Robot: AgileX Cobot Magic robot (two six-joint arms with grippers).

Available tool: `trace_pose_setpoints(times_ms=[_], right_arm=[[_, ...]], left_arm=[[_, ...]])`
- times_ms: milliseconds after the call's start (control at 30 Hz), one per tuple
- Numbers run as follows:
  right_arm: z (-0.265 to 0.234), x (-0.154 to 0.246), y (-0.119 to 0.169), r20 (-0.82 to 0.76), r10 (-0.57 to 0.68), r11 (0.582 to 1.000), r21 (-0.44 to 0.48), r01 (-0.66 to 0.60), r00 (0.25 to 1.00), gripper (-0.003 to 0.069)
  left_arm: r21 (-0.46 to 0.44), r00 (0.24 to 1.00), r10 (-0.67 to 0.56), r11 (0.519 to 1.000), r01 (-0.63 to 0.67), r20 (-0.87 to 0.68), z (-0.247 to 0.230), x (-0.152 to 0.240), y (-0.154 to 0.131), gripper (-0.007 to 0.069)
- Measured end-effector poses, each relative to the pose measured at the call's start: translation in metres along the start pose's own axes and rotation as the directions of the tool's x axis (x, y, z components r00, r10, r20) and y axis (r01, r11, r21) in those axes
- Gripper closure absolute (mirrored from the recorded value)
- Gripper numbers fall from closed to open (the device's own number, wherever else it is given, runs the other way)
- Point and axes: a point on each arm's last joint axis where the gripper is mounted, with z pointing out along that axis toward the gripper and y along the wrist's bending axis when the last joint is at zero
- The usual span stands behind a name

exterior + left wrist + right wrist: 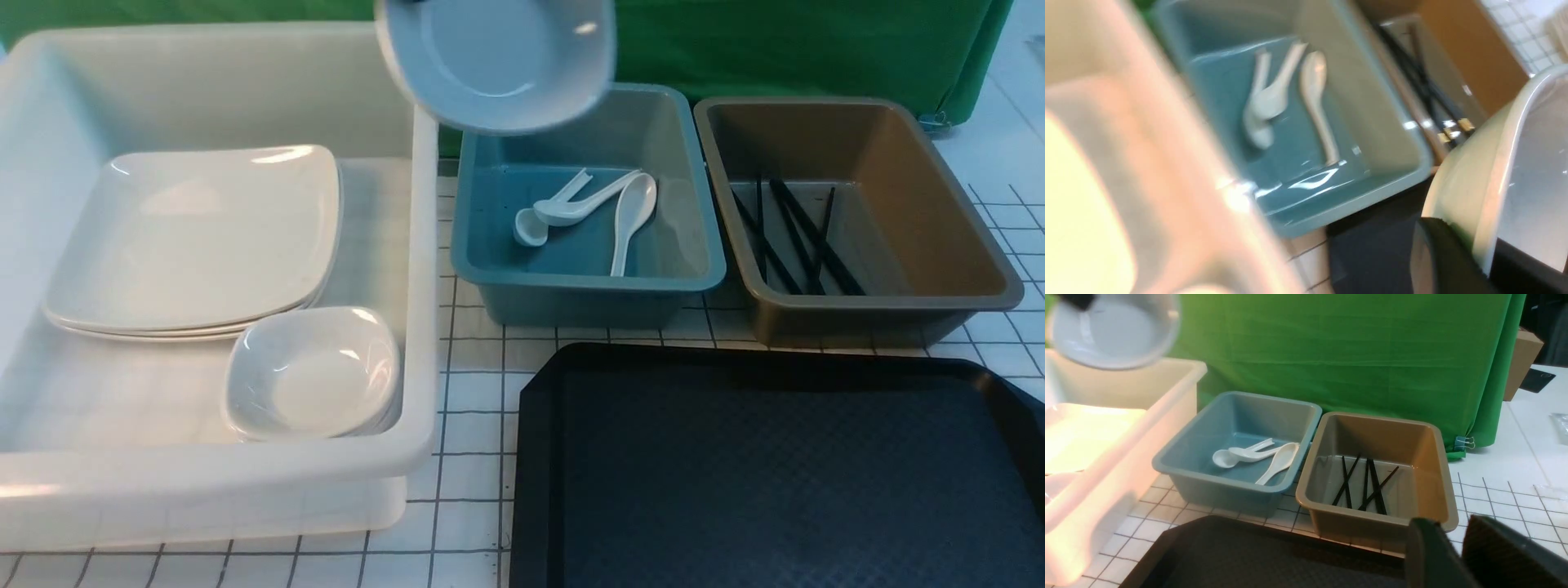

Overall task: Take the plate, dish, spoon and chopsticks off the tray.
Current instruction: Use the left arm to put the small plate into the large storage box on the left

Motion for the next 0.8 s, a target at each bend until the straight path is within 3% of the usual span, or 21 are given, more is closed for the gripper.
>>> trace_pose_setpoints(times_ms=[200, 333, 567, 800], right_arm=[[0.0, 0.0, 0.0, 0.003, 0.003, 1.0, 0.0, -0.003, 1.0, 0.0513], [0.0, 0.0, 0.0, 0.003, 0.003, 1.0, 0.0, -0.003, 1.0, 0.051], [0.0, 0.0, 0.0, 0.003, 0.003, 1.0, 0.0, -0.003, 1.0, 0.0503], [0.0, 0.0, 0.0, 0.003, 0.003, 1.0, 0.0, -0.003, 1.0, 0.05]], left_arm=[[-0.093, 0.974, -0.197, 0.978, 0.187, -0.115, -0.004, 0.055, 0.099, 0.0618], [-0.146, 0.927, -0.307, 0.949, 0.281, -0.214, 0.009, 0.095, 0.144, 0.0618], [-0.087, 0.899, -0.258, 0.966, 0.243, -0.354, 0.046, 0.122, 0.161, 0.0618], [-0.031, 0.926, -0.094, 0.996, 0.089, -0.367, 0.087, 0.121, 0.16, 0.0618]])
